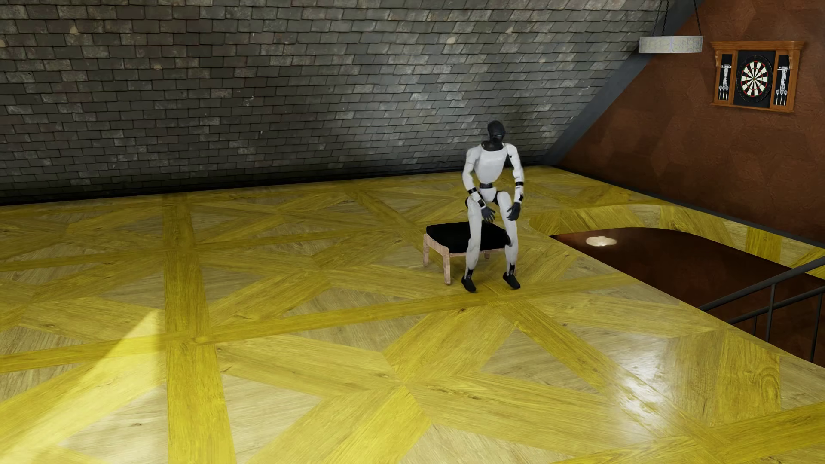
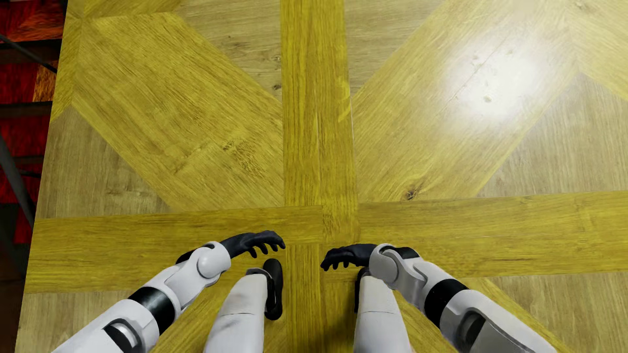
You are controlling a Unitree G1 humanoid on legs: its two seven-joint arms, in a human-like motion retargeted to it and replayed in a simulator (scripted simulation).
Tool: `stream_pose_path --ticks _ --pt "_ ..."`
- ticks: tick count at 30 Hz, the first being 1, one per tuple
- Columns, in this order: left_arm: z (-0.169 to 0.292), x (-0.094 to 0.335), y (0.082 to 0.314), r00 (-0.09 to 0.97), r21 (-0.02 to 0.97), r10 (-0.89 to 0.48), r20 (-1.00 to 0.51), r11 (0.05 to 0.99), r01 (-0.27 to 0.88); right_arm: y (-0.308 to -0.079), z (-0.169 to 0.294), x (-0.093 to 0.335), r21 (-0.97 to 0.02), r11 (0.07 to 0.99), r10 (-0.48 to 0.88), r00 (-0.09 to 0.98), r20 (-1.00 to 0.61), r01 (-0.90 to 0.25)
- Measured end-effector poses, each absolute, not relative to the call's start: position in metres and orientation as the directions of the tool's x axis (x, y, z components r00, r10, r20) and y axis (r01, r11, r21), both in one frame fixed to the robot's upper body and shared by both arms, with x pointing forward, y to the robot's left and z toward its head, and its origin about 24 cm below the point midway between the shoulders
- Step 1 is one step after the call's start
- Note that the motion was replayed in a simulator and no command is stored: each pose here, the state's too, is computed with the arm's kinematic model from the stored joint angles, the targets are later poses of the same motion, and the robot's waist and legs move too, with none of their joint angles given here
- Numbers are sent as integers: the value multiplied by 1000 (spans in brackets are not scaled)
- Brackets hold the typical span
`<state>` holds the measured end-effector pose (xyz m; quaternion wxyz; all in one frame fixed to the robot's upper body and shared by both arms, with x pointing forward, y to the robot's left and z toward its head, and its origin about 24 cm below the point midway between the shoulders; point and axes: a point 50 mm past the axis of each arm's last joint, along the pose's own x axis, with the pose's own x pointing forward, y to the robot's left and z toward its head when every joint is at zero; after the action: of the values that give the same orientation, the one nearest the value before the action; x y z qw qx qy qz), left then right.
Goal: Rest on the textiles chair
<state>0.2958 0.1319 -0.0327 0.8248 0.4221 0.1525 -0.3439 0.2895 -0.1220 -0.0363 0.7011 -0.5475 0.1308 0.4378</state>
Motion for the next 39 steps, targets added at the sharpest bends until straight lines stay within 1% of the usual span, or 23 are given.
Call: stream_pose_path --ticks 1,3,4,5,6,7,9,12,14,16,19,21,24,27,29,30,32,33,35,36,37,38,39 --pt "-17 305 127 711 636 -481 -513 344 691 -114 -27 297 -692 -43 492 588 -643 -721" --pt "19 320 116 706 735 -564 -429 236 635 -104 -5 313 -770 -127 519 619 -589 -626" --pt "38 324 112 705 787 -611 -361 205 582 -97 8 318 -810 -176 560 620 -550 -560" --pt "59 327 108 702 834 -654 -282 195 516 -90 24 323 -847 -212 603 617 -505 -487" --pt "80 328 105 692 872 -693 -204 192 450 -86 41 328 -885 -221 641 624 -448 -409" --pt "102 329 101 680 902 -723 -122 205 380 -83 60 332 -930 -198 685 635 -357 -310" --pt "140 324 95 630 930 -776 40 259 260 -77 100 333 -979 -135 770 606 -200 -152" --pt "189 305 98 546 916 -800 249 378 137 -75 147 316 -1000 -15 861 508 -7 11" --pt "213 291 103 489 893 -800 349 442 85 -77 171 304 -995 62 890 448 88 72" --pt "231 277 103 424 870 -800 424 490 55 -81 187 294 -985 132 898 409 165 109" --pt "245 263 105 377 845 -791 483 533 36 -87 201 285 -975 177 896 388 216 135" --pt "244 263 109 391 840 -780 488 541 32 -91 201 286 -972 194 880 413 234 136" --pt "233 272 111 449 855 -774 446 516 41 -98 192 294 -975 188 845 487 223 120" --pt "209 288 119 552 877 -754 356 474 82 -107 173 308 -978 201 779 595 198 61" --pt "180 298 130 650 871 -705 285 473 131 -118 147 319 -973 231 703 694 154 -18" --pt "167 301 136 694 859 -670 263 490 147 -124 134 323 -962 269 654 743 143 -52" --pt "141 305 152 786 813 -572 233 558 166 -134 105 327 -915 391 526 839 135 -98" --pt "125 305 159 833 771 -504 230 616 160 -140 91 328 -875 475 440 887 137 -100" --pt "95 304 176 922 666 -322 216 739 102 -153 61 324 -756 653 217 966 140 -37" --pt "78 301 184 958 609 -218 185 791 63 -159 45 319 -699 715 114 990 87 -21" --pt "59 298 191 985 546 -120 126 837 32 -166 28 314 -634 773 44 999 8 -29" --pt "38 293 197 998 482 -38 51 876 9 -176 9 307 -593 804 -15 996 -85 -38" --pt "18 286 205 999 445 38 -17 895 -27 -188 -10 297 -587 808 -64 984 -168 -48"
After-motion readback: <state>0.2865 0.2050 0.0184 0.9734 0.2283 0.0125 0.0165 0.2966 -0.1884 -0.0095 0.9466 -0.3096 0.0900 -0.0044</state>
